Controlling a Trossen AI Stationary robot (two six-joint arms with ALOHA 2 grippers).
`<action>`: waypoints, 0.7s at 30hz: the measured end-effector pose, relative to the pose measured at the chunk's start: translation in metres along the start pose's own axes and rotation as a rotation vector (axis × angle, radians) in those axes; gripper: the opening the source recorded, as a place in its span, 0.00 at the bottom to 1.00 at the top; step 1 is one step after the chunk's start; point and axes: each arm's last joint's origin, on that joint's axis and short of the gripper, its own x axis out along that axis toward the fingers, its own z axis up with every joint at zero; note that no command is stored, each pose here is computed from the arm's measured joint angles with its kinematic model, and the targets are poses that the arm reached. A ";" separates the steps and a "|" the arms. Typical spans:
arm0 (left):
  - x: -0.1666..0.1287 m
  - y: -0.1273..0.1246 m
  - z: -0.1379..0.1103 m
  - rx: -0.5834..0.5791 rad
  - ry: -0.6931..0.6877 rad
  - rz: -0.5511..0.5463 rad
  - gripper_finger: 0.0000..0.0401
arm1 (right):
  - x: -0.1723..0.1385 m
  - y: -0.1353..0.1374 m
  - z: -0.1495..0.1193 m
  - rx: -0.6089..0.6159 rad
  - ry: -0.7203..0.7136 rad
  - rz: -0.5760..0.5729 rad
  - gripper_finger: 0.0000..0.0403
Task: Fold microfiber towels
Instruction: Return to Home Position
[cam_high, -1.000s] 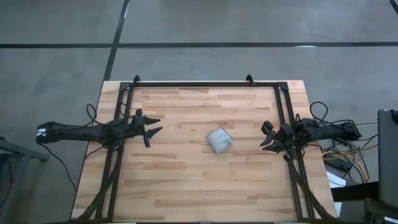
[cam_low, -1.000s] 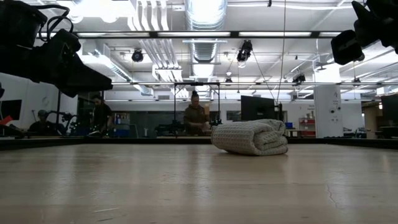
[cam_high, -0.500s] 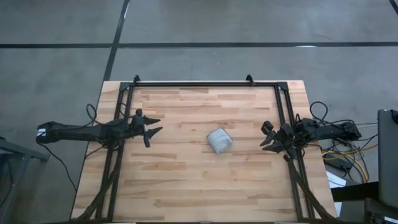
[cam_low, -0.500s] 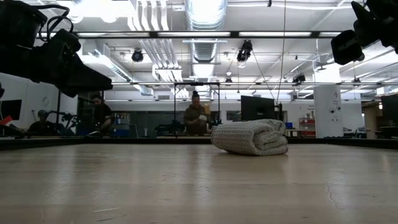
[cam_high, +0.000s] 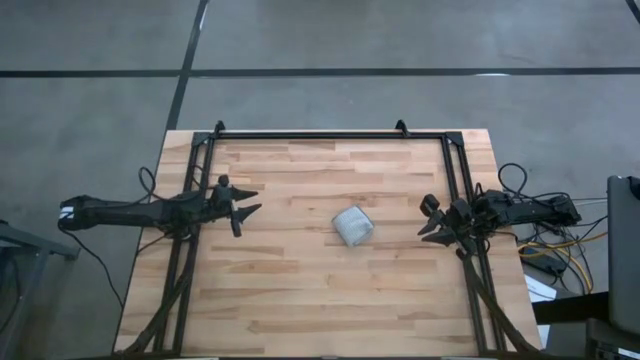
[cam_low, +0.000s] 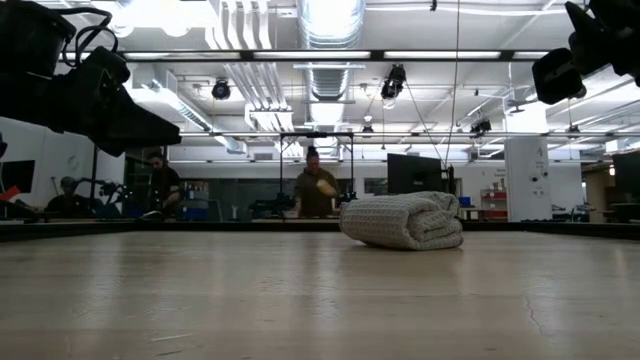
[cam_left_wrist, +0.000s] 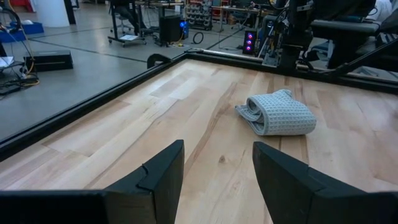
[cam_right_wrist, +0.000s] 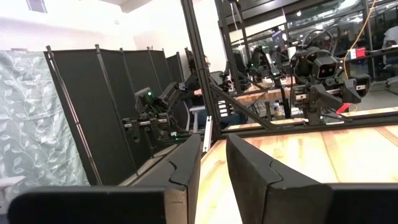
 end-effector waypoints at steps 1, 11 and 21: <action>0.000 0.000 0.000 0.000 0.000 0.000 0.49 | 0.000 0.000 0.000 -0.001 0.000 0.000 0.19; 0.000 0.000 0.000 0.000 0.000 0.000 0.49 | 0.000 0.000 0.000 -0.001 0.000 0.000 0.19; 0.000 0.000 0.000 0.000 0.000 0.000 0.49 | 0.000 0.000 0.000 -0.001 0.000 0.000 0.17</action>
